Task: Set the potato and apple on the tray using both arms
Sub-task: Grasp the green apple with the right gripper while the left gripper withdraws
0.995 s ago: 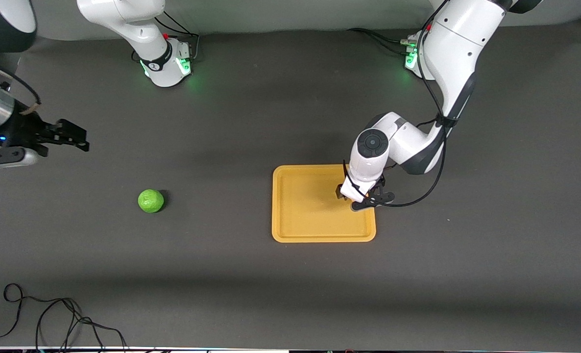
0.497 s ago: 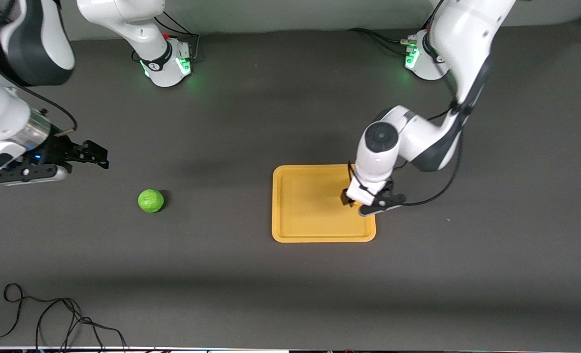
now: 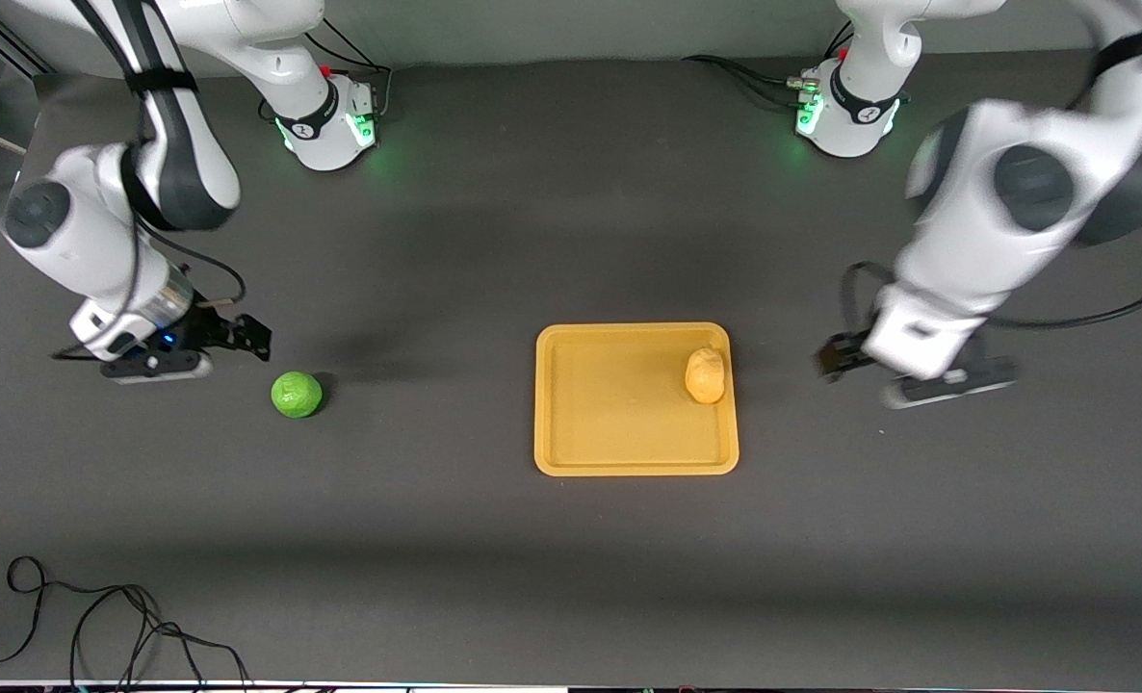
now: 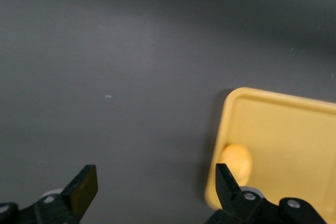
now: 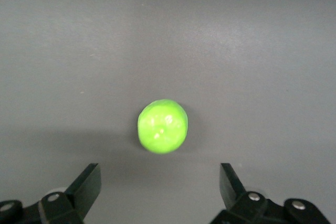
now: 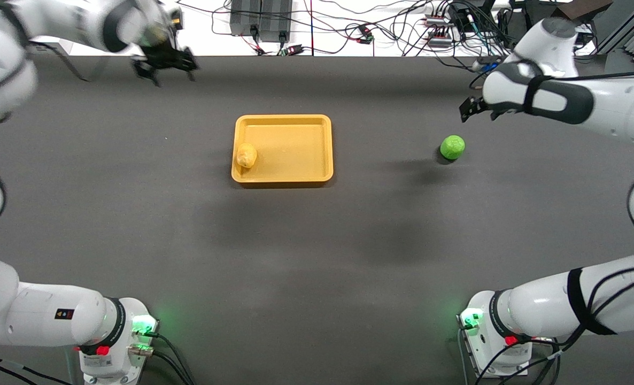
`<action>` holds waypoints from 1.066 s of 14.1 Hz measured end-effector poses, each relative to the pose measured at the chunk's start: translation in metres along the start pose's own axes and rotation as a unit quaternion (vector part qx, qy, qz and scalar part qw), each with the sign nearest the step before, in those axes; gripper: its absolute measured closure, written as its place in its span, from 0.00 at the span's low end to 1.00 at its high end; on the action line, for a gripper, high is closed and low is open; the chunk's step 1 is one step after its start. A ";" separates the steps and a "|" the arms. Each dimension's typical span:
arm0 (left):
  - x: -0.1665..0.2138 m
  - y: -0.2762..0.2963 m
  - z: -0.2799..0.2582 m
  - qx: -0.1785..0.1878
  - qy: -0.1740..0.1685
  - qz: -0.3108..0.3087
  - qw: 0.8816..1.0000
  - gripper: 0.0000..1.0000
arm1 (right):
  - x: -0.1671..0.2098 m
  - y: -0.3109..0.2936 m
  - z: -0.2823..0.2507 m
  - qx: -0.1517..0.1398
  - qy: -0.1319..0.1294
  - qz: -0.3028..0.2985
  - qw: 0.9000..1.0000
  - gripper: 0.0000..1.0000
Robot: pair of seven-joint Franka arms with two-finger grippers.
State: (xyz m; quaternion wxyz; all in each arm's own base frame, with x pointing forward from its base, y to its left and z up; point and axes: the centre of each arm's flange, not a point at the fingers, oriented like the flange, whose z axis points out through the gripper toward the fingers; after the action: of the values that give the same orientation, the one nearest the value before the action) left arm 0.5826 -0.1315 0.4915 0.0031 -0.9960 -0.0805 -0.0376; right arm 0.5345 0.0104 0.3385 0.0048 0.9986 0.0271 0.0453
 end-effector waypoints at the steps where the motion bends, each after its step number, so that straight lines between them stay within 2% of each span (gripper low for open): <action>1: 0.001 -0.027 -0.018 -0.005 -0.004 0.016 1.000 0.00 | 0.002 0.000 0.021 -0.002 -0.001 -0.001 1.000 0.00; 4: -0.004 -0.087 -0.064 -0.008 -0.012 0.057 0.998 0.00 | 0.004 -0.001 0.083 -0.009 0.000 -0.003 1.000 0.00; 7: -0.005 -0.117 -0.098 -0.017 -0.018 0.076 0.997 0.00 | 0.001 -0.003 0.119 -0.011 -0.009 -0.006 1.000 0.00; 14: -0.008 -0.119 -0.136 -0.015 -0.021 0.085 0.996 0.00 | -0.004 -0.004 0.140 -0.012 -0.026 -0.008 1.000 0.00; 15: -0.010 -0.116 -0.139 -0.009 -0.022 0.090 0.996 0.00 | -0.004 -0.005 0.142 -0.012 -0.027 -0.008 1.000 0.07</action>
State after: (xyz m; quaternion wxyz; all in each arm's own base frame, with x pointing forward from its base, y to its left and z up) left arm 0.5441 -0.0198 0.6296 -0.0041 -0.9998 0.0098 -0.0156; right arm 0.5430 0.0138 0.1971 0.0182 0.9991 0.0348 0.0183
